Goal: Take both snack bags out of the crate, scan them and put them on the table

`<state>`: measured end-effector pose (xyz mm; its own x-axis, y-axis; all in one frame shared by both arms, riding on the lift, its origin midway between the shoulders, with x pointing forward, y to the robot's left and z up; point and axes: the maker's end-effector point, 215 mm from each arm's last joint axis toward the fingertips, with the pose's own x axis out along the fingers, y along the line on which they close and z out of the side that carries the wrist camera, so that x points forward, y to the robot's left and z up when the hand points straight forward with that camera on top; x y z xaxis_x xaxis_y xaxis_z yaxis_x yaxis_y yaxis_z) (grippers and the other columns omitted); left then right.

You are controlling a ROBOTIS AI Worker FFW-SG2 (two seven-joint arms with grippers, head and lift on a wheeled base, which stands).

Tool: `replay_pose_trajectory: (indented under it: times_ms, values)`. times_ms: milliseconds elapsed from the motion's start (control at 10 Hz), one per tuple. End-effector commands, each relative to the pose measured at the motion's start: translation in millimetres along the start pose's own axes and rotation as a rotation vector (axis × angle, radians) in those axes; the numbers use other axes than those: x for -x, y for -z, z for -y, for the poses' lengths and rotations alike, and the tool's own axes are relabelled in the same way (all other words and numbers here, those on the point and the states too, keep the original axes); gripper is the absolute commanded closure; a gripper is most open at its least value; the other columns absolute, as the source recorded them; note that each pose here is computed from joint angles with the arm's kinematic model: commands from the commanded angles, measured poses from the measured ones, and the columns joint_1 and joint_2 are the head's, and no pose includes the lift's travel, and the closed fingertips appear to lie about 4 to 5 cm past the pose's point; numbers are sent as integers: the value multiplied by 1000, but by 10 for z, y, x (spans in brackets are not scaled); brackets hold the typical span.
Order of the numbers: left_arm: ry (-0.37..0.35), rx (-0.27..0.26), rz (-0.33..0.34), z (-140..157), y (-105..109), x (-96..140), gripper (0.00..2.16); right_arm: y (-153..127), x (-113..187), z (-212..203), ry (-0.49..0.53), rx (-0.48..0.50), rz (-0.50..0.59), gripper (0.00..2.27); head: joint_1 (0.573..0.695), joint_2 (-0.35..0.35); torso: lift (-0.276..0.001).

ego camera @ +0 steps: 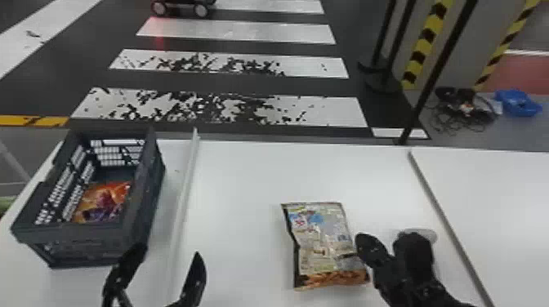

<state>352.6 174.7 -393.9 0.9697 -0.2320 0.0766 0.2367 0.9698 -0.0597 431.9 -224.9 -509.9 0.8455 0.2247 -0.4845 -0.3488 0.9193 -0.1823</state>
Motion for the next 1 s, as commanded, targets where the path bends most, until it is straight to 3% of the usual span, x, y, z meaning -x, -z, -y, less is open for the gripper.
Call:
replay_pose_trajectory:
  times_ms: [0,900]
  values:
    - [-1,2,-3,-5,21,-4,134,119,138,15,8,-2,-10,2240,695,-70,-94]
    - [-6,8,-9,-4,68,3,134,285,274,-239,-46,2,-36,2240,695,-74,-94]
